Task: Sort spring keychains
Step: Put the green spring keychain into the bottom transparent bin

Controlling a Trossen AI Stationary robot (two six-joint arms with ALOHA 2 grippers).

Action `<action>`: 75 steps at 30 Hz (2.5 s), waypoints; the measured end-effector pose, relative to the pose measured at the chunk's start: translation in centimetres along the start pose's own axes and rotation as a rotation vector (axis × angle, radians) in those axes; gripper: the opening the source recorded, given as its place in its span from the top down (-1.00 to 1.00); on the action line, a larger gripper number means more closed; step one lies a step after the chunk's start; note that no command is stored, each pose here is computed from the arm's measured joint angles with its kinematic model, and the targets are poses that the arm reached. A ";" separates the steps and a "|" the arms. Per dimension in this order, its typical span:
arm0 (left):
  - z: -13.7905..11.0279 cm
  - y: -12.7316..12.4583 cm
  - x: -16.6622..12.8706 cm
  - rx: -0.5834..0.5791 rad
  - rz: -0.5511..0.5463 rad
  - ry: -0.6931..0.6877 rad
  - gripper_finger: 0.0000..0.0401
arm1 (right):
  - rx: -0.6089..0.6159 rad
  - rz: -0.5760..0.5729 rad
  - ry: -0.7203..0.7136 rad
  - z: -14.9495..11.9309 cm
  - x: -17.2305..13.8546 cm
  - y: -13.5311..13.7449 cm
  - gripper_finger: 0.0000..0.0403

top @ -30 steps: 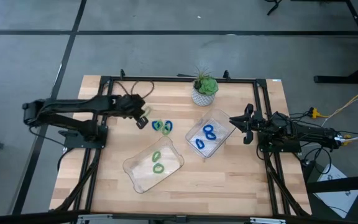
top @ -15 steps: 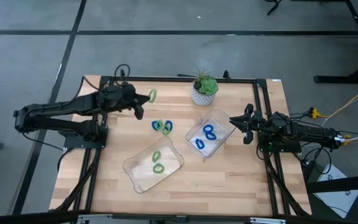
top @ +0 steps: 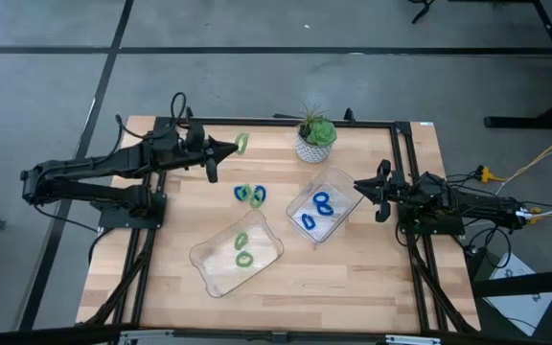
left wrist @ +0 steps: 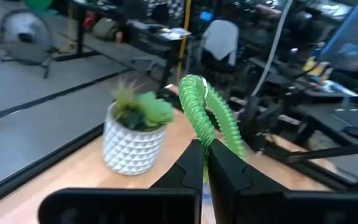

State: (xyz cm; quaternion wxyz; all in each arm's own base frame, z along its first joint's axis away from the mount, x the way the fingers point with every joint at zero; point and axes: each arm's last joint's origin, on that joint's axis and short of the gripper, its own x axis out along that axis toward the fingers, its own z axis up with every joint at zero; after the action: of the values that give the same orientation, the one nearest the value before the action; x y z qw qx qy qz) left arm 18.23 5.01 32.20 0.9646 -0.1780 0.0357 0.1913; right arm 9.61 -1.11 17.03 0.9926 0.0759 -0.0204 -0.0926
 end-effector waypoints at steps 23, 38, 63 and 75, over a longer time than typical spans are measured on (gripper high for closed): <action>-0.7 -3.8 -1.0 0.071 -0.636 0.142 0.98 | 0.000 0.000 0.000 0.0 0.0 0.0 0.67; -2.0 -7.1 -2.8 0.171 -0.922 0.196 0.98 | 0.000 0.000 0.000 0.0 0.0 0.0 0.67; -8.0 -8.7 -2.9 0.251 -0.730 0.635 0.98 | 0.000 0.000 0.000 0.0 0.0 0.0 0.67; -13.3 -11.2 -1.5 0.429 -0.591 0.769 0.92 | 0.000 0.000 0.000 0.0 0.0 0.0 0.67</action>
State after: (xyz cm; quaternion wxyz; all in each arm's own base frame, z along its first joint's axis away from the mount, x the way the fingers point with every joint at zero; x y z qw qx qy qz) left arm 21.12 -9.94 23.72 0.9093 -0.0363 0.3736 -0.1794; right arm 9.61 -1.11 17.03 0.9926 0.0759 -0.0205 -0.0924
